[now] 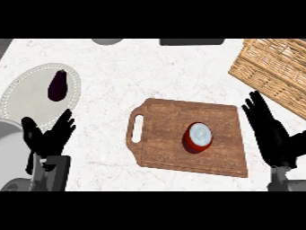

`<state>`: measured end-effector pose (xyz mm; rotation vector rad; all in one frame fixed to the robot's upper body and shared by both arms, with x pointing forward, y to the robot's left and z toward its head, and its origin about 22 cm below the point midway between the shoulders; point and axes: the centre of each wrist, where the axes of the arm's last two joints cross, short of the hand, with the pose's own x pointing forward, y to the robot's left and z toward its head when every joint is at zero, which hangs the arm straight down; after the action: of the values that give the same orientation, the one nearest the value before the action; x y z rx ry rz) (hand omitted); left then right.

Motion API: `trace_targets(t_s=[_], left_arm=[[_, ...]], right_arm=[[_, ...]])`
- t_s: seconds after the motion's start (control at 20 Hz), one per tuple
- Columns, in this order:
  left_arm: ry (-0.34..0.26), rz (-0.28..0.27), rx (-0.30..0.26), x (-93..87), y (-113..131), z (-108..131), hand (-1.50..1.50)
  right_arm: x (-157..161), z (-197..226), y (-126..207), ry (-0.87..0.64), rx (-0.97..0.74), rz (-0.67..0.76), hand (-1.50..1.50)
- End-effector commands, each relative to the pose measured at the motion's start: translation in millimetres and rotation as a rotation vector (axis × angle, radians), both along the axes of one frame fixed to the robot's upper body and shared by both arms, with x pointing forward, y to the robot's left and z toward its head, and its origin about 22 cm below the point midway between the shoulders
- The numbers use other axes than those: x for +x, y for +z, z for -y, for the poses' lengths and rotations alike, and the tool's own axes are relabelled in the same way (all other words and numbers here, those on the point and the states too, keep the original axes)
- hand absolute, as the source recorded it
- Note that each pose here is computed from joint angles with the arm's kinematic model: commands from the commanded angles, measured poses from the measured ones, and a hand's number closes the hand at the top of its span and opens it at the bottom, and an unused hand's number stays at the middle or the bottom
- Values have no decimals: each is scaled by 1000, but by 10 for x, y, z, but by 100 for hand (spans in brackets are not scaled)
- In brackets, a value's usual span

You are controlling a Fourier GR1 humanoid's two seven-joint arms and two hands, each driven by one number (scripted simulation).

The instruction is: Pick the can from the cutting board and place it in the basket

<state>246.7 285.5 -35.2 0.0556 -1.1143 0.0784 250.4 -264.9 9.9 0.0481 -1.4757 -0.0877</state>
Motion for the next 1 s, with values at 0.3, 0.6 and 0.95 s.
trace_targets(t_s=[0.3, 0.6, 0.95], left_arm=[[-161, -32, 89, -84, -156, 139, 0], [-55, -101, 125, -278, -219, -89, 0], [-35, -102, 139, -511, -200, -152, 0]], right_arm=[[242, -1392, 1043, 1103, 77, 477, 150], [-329, -1717, 891, 1453, 31, 550, -150], [-31, -1274, 1799, 1191, -676, 805, -150]])
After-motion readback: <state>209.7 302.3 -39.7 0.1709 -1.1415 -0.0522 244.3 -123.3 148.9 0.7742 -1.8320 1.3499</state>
